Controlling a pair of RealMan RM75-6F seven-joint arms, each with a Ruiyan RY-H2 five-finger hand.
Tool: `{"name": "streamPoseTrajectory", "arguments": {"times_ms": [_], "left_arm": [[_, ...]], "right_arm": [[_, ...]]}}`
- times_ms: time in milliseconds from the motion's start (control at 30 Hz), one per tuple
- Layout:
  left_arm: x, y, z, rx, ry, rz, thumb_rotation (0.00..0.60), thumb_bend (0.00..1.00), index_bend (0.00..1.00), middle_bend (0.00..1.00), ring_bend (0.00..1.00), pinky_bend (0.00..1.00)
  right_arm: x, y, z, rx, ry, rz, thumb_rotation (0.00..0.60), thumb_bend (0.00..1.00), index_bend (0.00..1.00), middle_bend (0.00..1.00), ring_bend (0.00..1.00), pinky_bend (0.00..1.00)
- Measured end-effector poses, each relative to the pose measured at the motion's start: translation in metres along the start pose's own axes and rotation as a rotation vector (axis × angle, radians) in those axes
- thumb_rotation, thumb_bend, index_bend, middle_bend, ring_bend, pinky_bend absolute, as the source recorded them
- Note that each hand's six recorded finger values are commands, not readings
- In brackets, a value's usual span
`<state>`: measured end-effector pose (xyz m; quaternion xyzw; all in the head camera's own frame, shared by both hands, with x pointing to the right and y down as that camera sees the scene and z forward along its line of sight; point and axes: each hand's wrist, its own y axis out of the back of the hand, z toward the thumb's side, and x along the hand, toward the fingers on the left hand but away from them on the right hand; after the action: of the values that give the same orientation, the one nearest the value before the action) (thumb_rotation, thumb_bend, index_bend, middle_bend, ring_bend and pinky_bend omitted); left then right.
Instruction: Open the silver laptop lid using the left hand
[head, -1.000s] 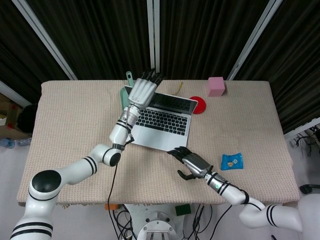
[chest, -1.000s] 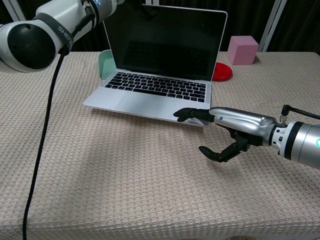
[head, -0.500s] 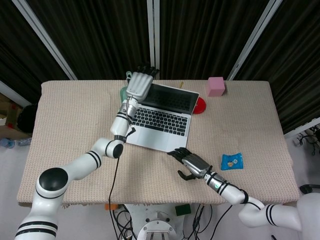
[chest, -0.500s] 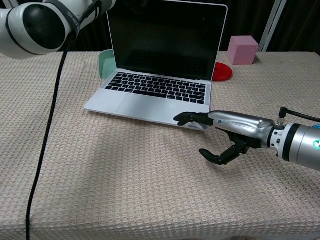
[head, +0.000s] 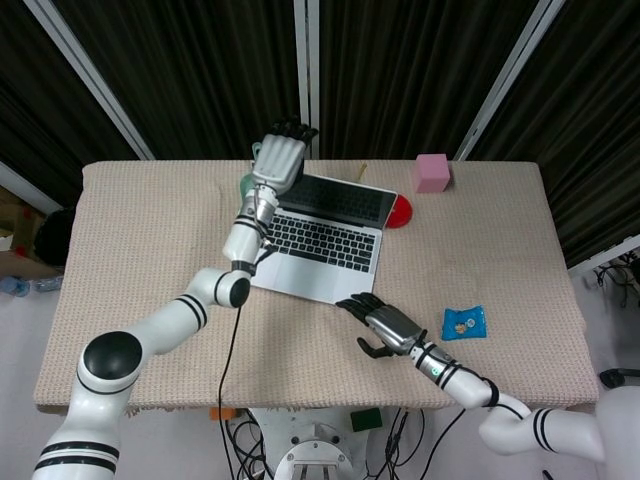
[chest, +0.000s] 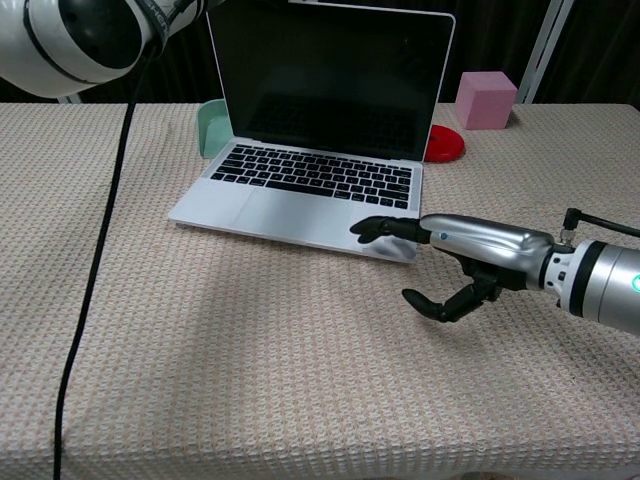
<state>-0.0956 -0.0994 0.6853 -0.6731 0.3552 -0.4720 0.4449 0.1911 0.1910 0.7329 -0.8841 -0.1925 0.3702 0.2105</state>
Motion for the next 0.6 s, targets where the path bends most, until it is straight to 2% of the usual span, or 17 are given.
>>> {"name": "streamPoseTrajectory", "arguments": {"times_ms": [300, 467, 600], "left_arm": [[-0.029, 0.016, -0.015, -0.029, -0.060, 0.034, 0.600, 0.72, 0.17, 0.18, 0.07, 0.10], [-0.070, 0.024, -0.037, -0.045, -0.093, -0.023, 0.600, 0.64, 0.17, 0.18, 0.07, 0.09], [-0.120, 0.029, -0.069, -0.056, -0.067, -0.088, 0.600, 0.57, 0.17, 0.18, 0.07, 0.09]], "right_arm": [[0.030, 0.029, -0.005, 0.024, 0.017, -0.085, 0.600, 0.51, 0.00, 0.06, 0.00, 0.00], [0.066, 0.052, -0.017, 0.073, -0.016, -0.126, 0.600, 0.49, 0.00, 0.08, 0.00, 0.00], [0.109, 0.073, -0.033, 0.152, -0.087, -0.174, 0.600, 0.48, 0.00, 0.09, 0.00, 0.00]]}}
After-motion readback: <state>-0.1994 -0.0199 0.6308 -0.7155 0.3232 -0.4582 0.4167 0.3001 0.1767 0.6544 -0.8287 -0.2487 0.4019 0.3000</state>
